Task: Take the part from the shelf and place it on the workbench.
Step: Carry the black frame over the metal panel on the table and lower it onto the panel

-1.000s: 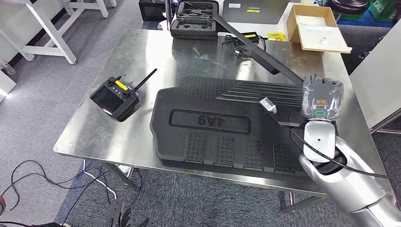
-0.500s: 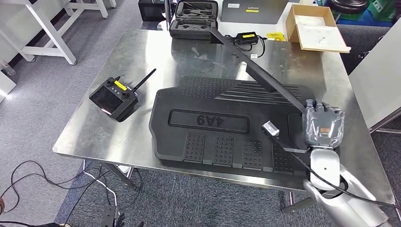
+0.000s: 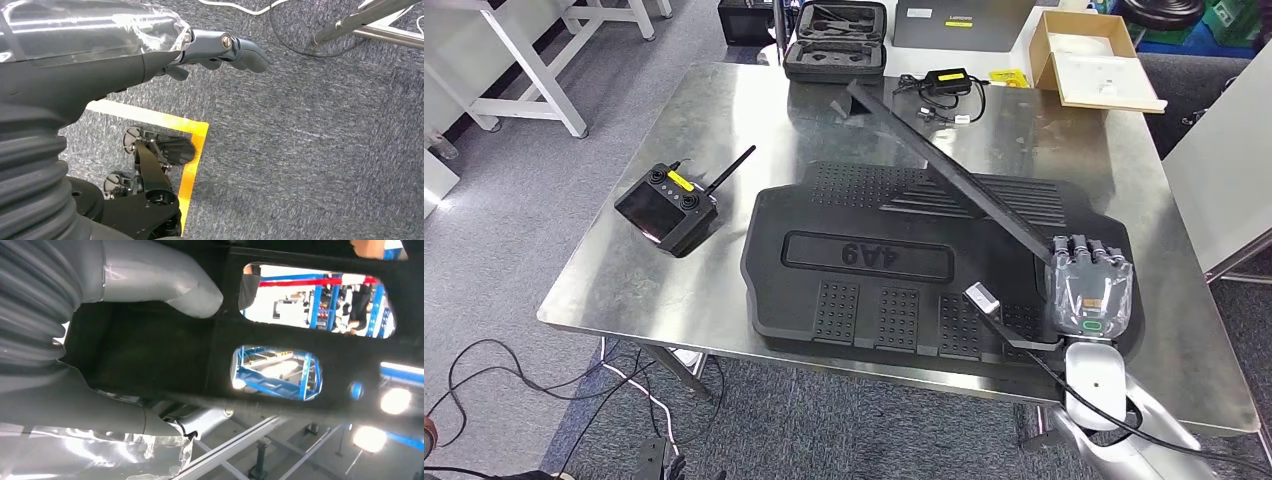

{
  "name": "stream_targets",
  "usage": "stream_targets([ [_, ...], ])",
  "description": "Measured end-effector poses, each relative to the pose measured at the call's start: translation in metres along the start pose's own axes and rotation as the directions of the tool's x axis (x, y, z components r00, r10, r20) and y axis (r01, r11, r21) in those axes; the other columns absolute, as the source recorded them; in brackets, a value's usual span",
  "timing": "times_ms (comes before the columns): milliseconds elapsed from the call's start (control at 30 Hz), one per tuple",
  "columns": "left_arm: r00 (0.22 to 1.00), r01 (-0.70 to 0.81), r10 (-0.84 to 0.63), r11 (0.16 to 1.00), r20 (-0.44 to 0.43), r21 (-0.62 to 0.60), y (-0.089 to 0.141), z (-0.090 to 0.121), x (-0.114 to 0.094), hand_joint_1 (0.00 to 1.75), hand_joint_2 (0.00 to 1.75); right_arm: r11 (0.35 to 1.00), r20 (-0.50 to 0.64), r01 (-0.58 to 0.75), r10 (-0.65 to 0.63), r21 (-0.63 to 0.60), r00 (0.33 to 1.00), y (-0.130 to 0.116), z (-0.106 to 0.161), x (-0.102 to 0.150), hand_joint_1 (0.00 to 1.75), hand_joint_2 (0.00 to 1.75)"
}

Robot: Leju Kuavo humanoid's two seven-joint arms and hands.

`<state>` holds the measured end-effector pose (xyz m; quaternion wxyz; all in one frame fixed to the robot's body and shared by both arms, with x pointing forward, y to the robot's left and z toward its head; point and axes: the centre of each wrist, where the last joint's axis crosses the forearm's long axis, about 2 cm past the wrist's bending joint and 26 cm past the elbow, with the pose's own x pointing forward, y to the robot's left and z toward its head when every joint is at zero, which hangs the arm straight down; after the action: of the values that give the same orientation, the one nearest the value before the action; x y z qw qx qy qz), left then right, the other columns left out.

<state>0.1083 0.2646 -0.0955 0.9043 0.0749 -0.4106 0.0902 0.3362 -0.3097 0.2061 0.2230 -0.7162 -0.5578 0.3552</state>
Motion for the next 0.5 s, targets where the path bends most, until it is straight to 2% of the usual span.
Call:
stream_targets([
  [33, 1.0, -0.001, 0.001, 1.0, 0.0, 0.001, 0.0, 0.0, 0.0, 0.0, 1.75, 1.0, 0.003, -0.006, 0.006, 0.013, 1.0, 0.0, 0.0001, 0.0008, 0.04, 1.75],
  [267, 1.0, -0.006, 0.006, 1.0, -0.002, 0.003, -0.0001, 0.0001, -0.0001, 0.0, 1.75, 0.996, 0.037, -0.029, 0.026, 0.087, 0.999, -0.0012, 0.002, 0.0084, 0.0, 1.75],
  [400, 1.0, -0.011, 0.011, 1.0, -0.003, 0.005, -0.0001, 0.0001, -0.0002, 0.0, 1.75, 0.996, 0.042, -0.021, 0.017, 0.086, 0.999, -0.0033, 0.0013, 0.0105, 0.0, 0.0],
  [500, 1.0, -0.014, 0.014, 1.0, -0.003, 0.006, -0.0002, 0.0002, -0.0003, 0.0, 1.75, 0.997, 0.043, -0.011, 0.008, 0.073, 0.999, -0.0052, 0.0007, 0.0104, 0.0, 0.0],
])
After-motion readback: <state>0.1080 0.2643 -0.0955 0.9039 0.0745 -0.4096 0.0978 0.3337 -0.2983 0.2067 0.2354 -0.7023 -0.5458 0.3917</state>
